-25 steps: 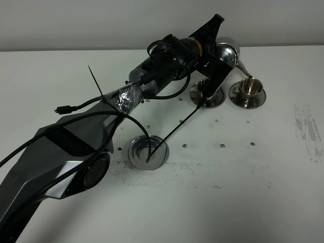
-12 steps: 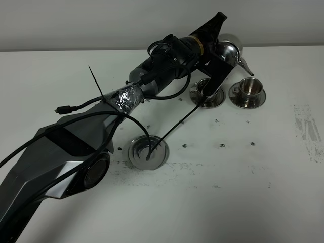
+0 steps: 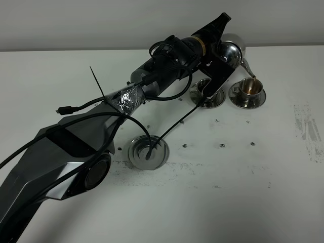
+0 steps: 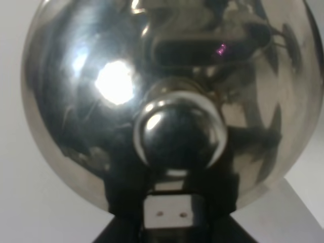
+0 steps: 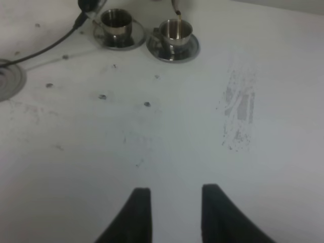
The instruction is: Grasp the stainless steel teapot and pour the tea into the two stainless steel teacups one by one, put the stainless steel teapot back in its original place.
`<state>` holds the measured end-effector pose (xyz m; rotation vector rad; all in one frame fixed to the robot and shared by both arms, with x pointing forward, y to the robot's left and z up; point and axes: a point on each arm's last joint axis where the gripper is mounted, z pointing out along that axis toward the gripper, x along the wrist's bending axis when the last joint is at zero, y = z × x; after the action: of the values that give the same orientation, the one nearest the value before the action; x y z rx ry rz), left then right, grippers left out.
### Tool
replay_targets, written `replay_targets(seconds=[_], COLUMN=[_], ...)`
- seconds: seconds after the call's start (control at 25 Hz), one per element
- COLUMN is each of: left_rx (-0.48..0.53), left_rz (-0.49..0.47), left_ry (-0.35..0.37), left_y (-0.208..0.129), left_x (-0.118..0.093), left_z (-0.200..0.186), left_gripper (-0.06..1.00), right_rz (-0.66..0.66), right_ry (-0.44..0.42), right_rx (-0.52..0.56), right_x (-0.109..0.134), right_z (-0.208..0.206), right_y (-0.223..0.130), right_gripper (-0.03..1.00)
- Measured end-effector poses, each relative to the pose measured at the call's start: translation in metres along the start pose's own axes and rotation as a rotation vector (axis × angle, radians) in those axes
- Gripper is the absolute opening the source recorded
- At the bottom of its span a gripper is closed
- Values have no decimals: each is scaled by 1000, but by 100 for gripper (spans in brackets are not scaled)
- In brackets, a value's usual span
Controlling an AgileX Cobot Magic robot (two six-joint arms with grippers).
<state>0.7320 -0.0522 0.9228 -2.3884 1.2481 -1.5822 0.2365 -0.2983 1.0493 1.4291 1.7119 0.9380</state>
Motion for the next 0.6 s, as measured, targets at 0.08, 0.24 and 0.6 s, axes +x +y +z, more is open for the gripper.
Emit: replay_targets(seconds=[0.08,0.24,0.6], left_rx=[-1,-1,6], left_rz=[8,12,26], left_ry=[4,5,5], left_y=[1,1,0], left_x=[1,1,1], left_z=[0,0,0], left_gripper=[18,18,18], right_rz=[0,0,0], right_ry=[0,0,0], right_rx=[0,0,0], right_x=[0,0,0], right_z=[0,0,0], right_y=[0,0,0], right_gripper=[23,23,23])
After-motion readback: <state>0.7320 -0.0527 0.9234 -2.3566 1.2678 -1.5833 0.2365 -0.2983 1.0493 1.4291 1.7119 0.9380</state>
